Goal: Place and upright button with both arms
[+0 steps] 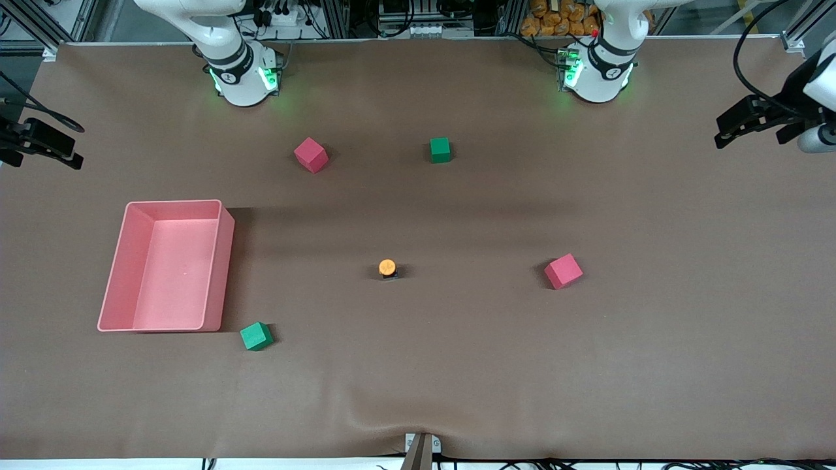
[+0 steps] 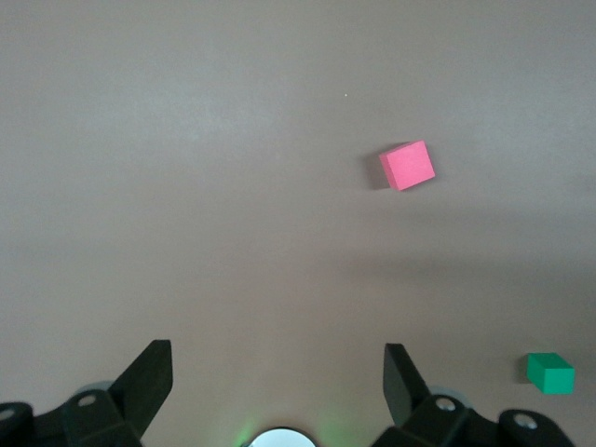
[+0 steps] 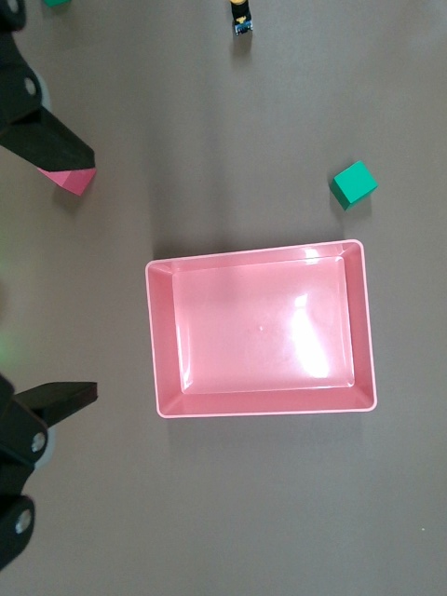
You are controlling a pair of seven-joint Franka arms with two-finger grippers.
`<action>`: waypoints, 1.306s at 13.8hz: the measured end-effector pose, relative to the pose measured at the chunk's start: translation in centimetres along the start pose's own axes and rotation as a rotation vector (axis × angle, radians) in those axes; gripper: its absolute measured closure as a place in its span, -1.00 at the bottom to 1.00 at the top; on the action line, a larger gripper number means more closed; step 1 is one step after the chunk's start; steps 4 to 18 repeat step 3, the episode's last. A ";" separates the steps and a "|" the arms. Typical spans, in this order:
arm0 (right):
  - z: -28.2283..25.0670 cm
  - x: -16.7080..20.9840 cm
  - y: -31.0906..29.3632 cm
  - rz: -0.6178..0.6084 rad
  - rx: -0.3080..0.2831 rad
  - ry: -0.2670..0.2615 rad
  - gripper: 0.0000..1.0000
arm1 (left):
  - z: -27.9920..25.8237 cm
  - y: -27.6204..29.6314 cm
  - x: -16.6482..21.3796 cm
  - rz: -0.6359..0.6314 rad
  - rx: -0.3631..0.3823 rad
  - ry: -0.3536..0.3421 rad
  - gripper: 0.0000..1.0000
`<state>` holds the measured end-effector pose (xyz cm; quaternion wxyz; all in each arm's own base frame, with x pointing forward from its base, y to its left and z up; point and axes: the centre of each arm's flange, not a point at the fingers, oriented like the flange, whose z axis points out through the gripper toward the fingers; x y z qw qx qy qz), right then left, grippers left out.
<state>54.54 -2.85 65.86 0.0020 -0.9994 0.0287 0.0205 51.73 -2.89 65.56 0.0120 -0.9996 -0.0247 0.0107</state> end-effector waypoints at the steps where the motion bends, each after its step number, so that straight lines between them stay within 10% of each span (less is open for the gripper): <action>1: 0.0 0.0 0.0 0.000 0.000 0.000 -1.00 | -0.2 -0.1 0.1 -0.001 -0.001 0.006 -1.00; 18: 0.0 0.0 0.0 0.000 0.000 0.000 -1.00 | -0.5 -0.1 0.1 0.000 -0.002 0.014 -1.00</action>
